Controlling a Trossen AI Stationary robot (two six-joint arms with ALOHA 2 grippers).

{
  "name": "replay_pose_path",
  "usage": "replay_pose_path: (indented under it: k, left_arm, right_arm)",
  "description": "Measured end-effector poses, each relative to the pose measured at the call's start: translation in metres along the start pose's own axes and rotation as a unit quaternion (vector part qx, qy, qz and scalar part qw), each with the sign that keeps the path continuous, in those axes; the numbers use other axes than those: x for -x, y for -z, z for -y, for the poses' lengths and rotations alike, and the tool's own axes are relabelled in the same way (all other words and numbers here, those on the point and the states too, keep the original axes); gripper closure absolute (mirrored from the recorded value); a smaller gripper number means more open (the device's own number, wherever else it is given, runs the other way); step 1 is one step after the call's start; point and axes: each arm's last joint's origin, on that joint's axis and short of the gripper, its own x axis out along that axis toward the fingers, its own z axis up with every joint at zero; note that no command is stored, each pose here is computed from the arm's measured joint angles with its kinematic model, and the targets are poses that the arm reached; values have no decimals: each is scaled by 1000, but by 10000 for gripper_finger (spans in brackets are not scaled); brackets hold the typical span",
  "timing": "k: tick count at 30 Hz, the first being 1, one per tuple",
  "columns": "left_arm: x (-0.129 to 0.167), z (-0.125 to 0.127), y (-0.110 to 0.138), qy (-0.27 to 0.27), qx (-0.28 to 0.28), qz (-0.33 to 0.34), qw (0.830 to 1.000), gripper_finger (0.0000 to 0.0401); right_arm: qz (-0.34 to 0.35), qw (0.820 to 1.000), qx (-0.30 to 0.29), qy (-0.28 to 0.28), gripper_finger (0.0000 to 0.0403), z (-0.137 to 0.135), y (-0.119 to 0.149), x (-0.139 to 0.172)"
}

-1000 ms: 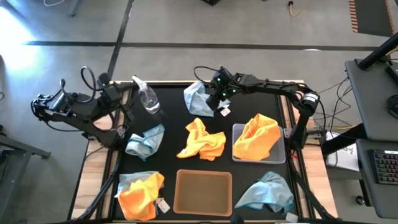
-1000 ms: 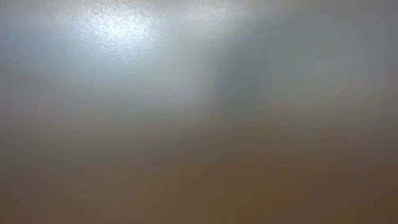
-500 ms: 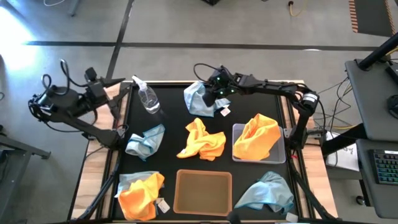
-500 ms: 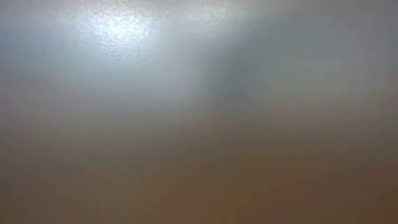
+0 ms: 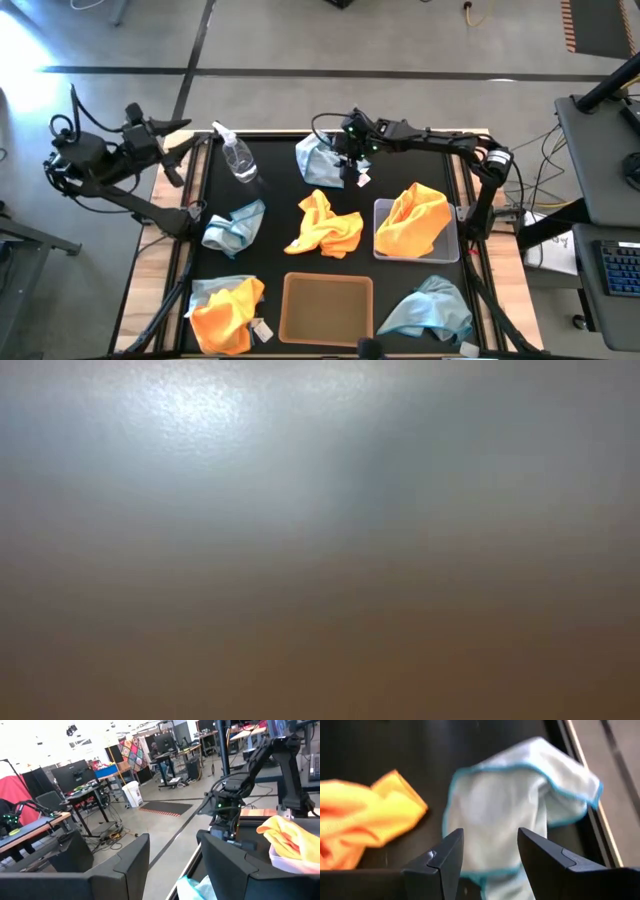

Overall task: Sort microfiber towel by color & place in baskets
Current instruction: Put the blue microfiber towel into the orange bin

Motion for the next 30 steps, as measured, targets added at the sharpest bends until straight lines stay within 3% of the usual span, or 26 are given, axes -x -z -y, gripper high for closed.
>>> replay_pose_path:
  k: [13,26,30]
  left_arm:
    - [-16,19,-14,-7,-48,11,999,236]
    - [-15,18,-15,-9,-34,17,999,236]
    - [-15,18,-16,-10,-32,18,999,236]
  right_arm:
    - [-71,996,-48,-3,222,26,29,-20]
    - [-102,992,-69,-14,222,26,40,-36]
    - [-109,989,-101,-13,222,26,42,-36]
